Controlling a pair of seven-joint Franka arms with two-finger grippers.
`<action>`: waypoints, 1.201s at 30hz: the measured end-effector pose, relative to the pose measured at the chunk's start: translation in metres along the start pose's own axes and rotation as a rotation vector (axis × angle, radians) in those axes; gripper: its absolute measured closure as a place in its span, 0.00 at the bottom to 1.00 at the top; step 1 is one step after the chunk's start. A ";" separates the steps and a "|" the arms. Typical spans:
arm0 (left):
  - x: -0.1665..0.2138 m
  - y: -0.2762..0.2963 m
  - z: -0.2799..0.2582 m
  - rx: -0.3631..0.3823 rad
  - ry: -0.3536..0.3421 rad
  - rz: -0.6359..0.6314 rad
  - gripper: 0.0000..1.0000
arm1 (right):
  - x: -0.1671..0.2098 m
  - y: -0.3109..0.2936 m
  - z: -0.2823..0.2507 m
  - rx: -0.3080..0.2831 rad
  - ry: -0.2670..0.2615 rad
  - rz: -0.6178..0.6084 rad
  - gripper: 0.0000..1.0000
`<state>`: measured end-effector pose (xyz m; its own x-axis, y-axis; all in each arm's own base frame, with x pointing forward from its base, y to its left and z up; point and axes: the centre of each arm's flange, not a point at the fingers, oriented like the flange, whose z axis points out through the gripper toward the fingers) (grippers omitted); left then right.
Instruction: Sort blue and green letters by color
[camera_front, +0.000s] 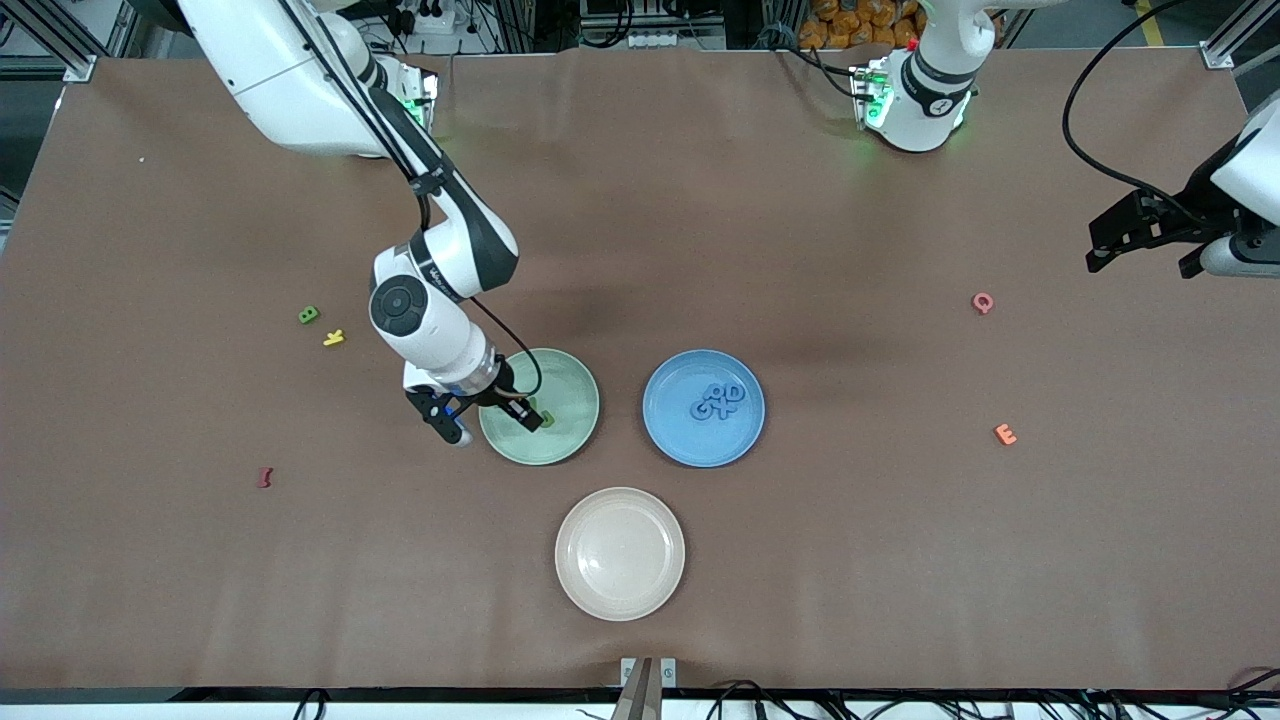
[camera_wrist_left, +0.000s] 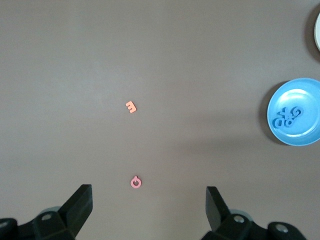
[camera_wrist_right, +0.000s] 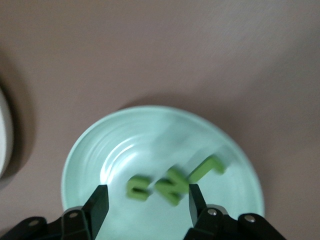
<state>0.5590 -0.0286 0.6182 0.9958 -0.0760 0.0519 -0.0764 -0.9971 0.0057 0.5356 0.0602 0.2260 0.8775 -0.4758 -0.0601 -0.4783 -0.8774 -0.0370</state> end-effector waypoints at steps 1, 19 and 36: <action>0.002 -0.002 -0.001 0.000 0.004 -0.003 0.00 | -0.002 0.003 0.001 -0.004 -0.004 -0.006 0.28; 0.020 -0.006 0.016 0.000 -0.006 -0.012 0.00 | -0.008 0.105 0.002 -0.034 -0.047 -0.109 0.28; 0.020 -0.002 0.016 -0.008 -0.005 -0.028 0.00 | -0.008 0.145 0.014 -0.040 -0.080 -0.158 0.28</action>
<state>0.5800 -0.0285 0.6035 0.9978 -0.0480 0.0465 -0.0488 -0.9987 0.0152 0.4582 -0.0626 0.2075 0.9354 -0.3266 -0.1355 -0.3312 -0.9435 -0.0125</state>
